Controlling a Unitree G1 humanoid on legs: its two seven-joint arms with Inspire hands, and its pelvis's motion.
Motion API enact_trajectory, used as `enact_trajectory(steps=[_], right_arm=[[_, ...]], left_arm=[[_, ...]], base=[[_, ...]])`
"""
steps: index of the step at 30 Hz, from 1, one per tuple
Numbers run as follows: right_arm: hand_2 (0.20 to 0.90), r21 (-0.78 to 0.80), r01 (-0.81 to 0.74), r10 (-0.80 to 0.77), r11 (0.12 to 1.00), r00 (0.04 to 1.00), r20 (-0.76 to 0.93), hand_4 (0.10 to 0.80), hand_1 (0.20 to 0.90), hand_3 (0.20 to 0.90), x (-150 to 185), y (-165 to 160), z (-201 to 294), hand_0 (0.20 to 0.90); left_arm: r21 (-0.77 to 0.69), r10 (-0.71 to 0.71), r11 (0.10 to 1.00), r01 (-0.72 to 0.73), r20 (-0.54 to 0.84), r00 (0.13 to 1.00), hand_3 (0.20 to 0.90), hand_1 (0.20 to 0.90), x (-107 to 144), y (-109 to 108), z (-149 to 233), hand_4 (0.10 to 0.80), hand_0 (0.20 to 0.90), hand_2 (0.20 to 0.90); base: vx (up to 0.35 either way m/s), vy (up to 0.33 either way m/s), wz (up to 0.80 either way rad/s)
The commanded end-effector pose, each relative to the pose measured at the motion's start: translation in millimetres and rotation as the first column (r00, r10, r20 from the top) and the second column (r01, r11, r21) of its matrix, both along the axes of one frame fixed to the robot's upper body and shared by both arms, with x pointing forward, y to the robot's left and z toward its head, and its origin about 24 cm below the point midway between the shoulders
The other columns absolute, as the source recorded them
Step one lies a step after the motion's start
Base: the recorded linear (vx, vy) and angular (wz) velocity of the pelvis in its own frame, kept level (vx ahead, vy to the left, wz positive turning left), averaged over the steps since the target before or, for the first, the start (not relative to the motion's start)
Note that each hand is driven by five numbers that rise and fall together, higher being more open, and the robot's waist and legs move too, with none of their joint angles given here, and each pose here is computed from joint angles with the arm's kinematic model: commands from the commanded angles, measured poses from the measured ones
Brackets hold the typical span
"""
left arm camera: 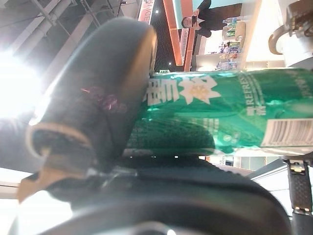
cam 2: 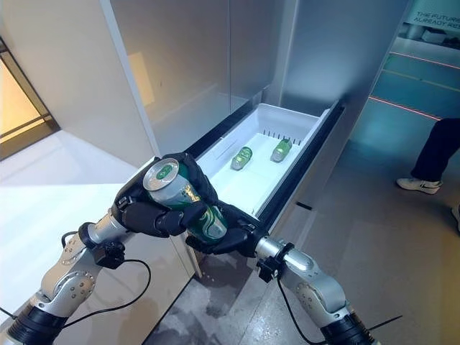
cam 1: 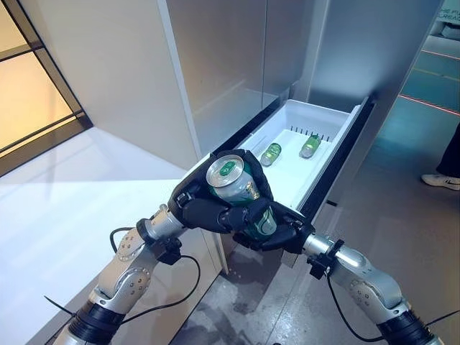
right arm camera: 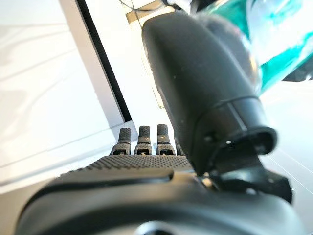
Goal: Put drinks into fridge and close the fridge
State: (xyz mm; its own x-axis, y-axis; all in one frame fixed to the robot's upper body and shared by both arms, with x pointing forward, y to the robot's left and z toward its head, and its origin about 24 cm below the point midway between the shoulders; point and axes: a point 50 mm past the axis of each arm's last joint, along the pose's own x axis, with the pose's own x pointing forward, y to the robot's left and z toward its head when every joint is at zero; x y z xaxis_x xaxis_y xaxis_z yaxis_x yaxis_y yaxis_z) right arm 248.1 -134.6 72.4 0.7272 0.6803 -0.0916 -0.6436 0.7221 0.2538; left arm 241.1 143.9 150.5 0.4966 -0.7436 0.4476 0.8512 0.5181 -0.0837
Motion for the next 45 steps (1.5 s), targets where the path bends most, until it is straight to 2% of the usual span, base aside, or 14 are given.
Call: enact_trajectory(steps=[1,10,16,24,40,45], right_arm=[[0.9,0.151,-0.069,0.018,0.986,0.949,0.316,0.8,0.9,0.9,17,18,77,0.9],[0.9,-0.006,-0.162,0.154,0.987,0.92,0.361,0.8,0.9,0.9,17,25,84,0.9],[0.9,-0.183,-0.256,0.308,0.949,0.88,0.362,0.8,0.9,0.9,16,26,89,0.9],[0.9,-0.299,-0.295,0.39,0.908,0.856,0.339,0.8,0.9,0.9,18,18,95,0.9],[0.9,-0.28,-0.323,0.405,0.904,0.857,0.319,0.8,0.9,0.9,21,9,103,0.9],[0.9,-0.181,-0.312,0.355,0.933,0.877,0.324,0.8,0.9,0.9,22,14,106,0.9]], left_arm=[[-0.139,-0.021,0.988,0.065,0.297,0.955,0.2,0.3,6,-9,64,0.1,0.3,0.3],[-0.101,-0.003,0.994,0.035,0.3,0.954,0.2,0.3,8,-10,67,0.1,0.3,0.3],[-0.087,0.026,0.996,-0.001,0.293,0.956,0.2,0.3,11,-5,68,0.1,0.3,0.3],[-0.061,0.085,0.996,-0.07,0.308,0.948,0.2,0.3,16,5,71,0.1,0.3,0.3],[-0.029,0.204,0.979,-0.202,0.226,0.953,0.2,0.3,31,22,61,0.1,0.3,0.3],[-0.031,0.206,0.978,-0.204,0.199,0.958,0.2,0.3,34,22,57,0.1,0.3,0.3]], base=[[0.0,0.0,0.0],[0.0,0.0,0.0],[0.0,0.0,0.0],[0.0,0.0,0.0],[0.0,0.0,0.0],[0.0,0.0,0.0]])
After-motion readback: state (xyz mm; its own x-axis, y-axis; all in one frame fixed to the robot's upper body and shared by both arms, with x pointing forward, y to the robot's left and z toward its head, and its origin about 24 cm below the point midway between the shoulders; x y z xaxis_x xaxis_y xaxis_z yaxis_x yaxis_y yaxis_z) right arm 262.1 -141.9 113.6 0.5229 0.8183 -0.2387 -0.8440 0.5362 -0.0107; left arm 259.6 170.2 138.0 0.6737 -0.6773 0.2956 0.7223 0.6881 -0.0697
